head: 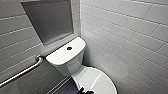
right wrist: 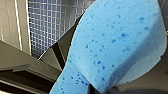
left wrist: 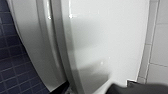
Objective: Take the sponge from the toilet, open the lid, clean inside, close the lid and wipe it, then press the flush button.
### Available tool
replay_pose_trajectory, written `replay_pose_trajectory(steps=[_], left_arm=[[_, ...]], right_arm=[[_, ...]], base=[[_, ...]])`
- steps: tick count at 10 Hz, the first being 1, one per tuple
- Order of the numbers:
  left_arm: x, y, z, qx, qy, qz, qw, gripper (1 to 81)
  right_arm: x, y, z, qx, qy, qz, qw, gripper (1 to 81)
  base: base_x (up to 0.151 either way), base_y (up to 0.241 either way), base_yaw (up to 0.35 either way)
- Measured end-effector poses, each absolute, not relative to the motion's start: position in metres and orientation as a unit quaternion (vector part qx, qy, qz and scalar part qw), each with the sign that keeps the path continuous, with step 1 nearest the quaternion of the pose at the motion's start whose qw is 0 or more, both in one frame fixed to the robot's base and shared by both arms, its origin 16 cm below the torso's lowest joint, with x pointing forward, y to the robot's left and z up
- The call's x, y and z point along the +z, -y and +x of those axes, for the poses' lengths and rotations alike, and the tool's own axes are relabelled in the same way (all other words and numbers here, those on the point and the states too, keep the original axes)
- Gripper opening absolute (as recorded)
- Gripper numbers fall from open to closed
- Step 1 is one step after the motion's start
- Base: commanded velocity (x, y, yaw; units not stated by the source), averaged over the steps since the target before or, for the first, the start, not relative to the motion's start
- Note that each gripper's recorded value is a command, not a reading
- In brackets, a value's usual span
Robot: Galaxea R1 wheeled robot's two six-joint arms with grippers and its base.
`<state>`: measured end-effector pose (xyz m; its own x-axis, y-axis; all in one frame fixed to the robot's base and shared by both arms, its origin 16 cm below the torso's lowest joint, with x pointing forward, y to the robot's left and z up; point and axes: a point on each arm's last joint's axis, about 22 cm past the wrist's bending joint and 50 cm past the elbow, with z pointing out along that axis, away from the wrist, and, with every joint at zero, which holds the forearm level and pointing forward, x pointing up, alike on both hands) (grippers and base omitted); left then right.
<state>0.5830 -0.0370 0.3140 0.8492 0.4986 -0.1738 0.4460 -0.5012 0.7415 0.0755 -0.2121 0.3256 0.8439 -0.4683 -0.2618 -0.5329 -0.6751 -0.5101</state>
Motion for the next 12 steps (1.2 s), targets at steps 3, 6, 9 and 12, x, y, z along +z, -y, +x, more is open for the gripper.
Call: replay_pose_trajectory(steps=[3, 6, 9, 12], left_arm=[[0.321, 0.036, 0.584, 0.014, -0.278, 0.862, 0.423, 81.1], [0.325, 0.035, 0.584, 0.01, -0.283, 0.859, 0.427, 81.1], [0.346, 0.031, 0.585, 0.0, -0.286, 0.846, 0.45, 81.1], [0.373, 0.023, 0.588, -0.002, -0.295, 0.825, 0.483, 81.1]], right_arm=[[0.326, 0.212, 0.076, 0.054, -0.275, -0.913, 0.296, 1.0], [0.326, 0.206, 0.078, 0.051, -0.278, -0.911, 0.3, 1.0], [0.326, 0.204, 0.079, 0.049, -0.279, -0.91, 0.301, 1.0], [0.326, 0.201, 0.08, 0.049, -0.28, -0.91, 0.303, 1.0]], base=[[0.0, 0.0, 0.0], [0.0, 0.0, 0.0], [0.0, 0.0, 0.0], [0.0, 0.0, 0.0]])
